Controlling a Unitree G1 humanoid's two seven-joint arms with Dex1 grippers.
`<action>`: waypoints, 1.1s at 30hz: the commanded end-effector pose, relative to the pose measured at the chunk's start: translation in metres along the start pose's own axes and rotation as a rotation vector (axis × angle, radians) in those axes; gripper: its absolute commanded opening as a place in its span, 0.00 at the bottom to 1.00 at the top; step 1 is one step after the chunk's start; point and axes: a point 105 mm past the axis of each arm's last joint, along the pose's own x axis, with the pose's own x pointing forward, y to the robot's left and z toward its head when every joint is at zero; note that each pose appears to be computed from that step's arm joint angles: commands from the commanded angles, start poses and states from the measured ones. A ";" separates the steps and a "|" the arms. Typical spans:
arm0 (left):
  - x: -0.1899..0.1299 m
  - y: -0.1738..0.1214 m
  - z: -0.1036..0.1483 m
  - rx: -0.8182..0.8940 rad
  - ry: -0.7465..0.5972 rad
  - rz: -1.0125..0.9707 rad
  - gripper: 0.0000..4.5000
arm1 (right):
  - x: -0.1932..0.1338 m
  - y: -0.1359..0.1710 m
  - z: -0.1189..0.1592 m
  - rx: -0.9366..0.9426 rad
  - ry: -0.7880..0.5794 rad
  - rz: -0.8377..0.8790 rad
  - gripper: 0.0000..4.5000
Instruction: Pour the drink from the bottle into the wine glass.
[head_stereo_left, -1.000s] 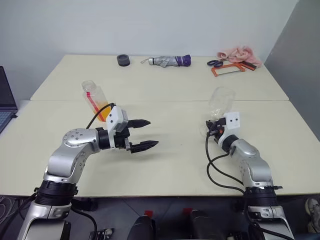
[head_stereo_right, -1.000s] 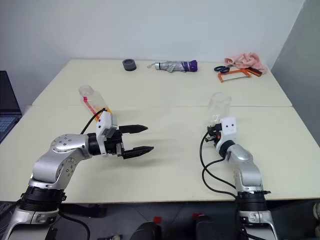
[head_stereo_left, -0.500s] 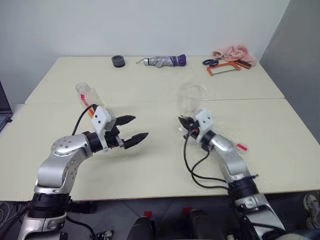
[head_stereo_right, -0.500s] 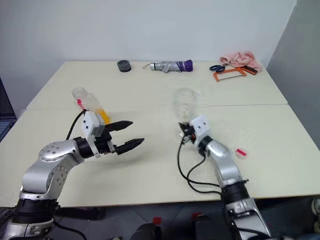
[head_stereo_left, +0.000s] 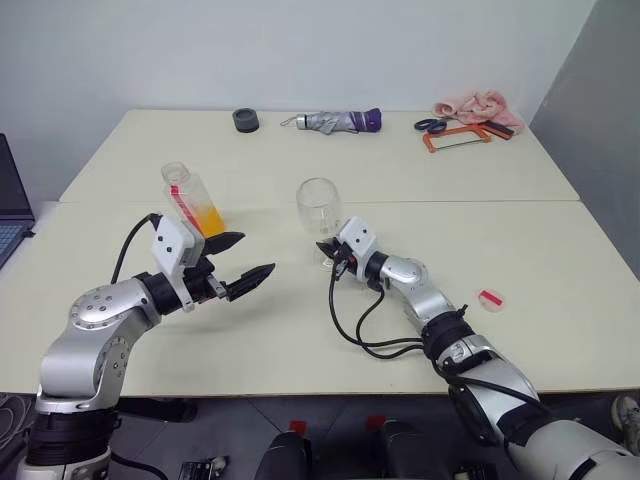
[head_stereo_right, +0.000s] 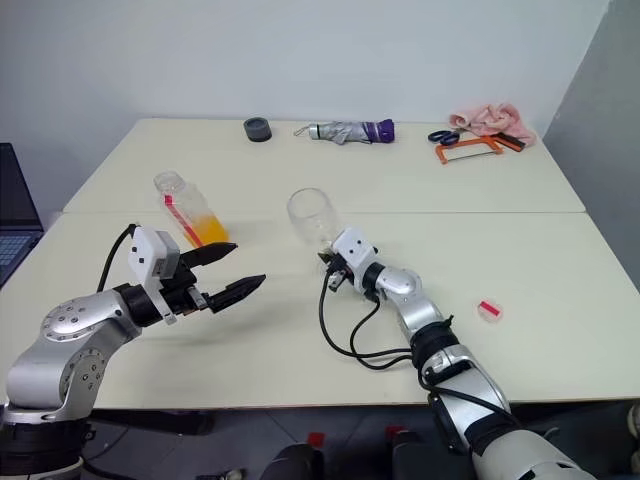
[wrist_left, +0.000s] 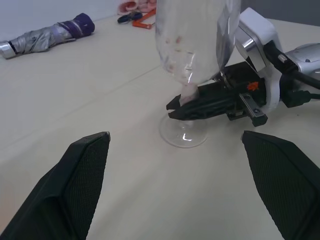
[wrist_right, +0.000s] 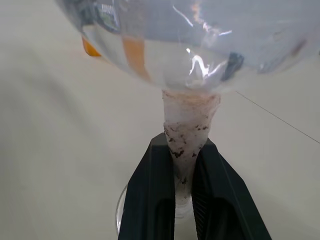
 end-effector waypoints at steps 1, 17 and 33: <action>-0.004 0.000 0.016 0.049 -0.035 0.001 1.00 | 0.005 0.000 0.009 -0.020 -0.024 0.017 0.03; 0.009 -0.008 0.029 0.082 -0.075 -0.048 1.00 | 0.001 0.003 0.006 0.008 -0.041 0.011 0.99; 0.010 -0.010 0.036 0.078 -0.103 -0.048 1.00 | -0.041 -0.003 -0.005 0.035 -0.037 -0.027 0.99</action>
